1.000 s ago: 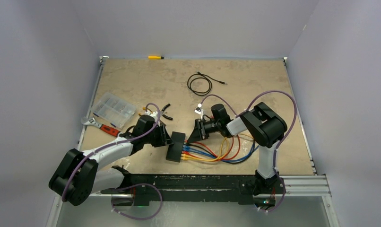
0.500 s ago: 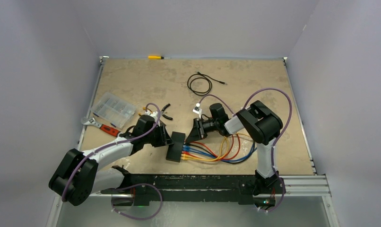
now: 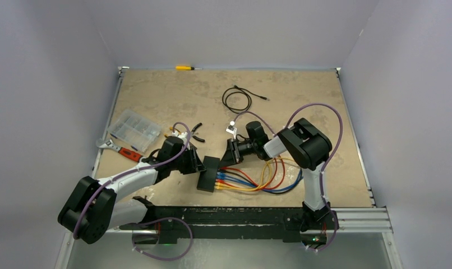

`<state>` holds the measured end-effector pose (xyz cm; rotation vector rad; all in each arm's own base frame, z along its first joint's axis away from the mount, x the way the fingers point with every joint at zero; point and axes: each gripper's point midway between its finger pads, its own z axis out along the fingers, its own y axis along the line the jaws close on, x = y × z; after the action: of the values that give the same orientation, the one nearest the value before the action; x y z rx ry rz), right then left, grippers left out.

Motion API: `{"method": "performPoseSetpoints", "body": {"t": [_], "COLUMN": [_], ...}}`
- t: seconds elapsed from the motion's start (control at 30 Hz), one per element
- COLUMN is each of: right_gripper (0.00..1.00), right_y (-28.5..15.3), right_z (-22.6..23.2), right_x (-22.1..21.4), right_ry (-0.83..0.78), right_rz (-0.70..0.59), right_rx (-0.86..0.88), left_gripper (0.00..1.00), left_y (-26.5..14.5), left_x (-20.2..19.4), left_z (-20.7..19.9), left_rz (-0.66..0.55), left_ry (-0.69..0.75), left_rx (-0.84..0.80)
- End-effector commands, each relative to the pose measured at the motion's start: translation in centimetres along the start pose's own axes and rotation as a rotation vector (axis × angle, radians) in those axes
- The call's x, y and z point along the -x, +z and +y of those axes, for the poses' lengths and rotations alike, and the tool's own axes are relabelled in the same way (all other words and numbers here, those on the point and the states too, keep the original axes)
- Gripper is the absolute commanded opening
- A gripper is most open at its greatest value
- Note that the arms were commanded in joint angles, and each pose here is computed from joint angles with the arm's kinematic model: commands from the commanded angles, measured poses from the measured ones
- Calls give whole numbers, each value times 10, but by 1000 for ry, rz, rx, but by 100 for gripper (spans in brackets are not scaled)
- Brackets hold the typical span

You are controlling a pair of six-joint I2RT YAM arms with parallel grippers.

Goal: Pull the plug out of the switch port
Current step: Move the switch port to the center of the board.

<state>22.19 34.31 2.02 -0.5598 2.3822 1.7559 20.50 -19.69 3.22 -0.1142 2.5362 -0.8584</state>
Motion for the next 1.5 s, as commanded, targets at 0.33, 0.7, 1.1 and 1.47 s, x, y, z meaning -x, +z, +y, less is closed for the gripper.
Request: {"method": "performPoseSetpoints", "body": {"t": [0.33,0.7,1.1,1.47], "right_gripper": [29,39,12,0], "right_y": [3,-1,0,-3], "right_z": [-41,-32,-38,-35], "right_x": [-18,-31,-35,-28], "right_ry": [51,58,81,60], "right_rz": [-13,-2,9,10], "right_rx": [-158,-104,-113,-135], "left_gripper": [26,25,25,19], "left_y": [-3,-4,-2,-3], "left_x": [-6,-6,-8,-9], "left_z": [17,17,20,33], "left_rz": [17,16,21,13], "left_ry": [3,0,-7,-30], "left_rx": [83,87,96,163]}}
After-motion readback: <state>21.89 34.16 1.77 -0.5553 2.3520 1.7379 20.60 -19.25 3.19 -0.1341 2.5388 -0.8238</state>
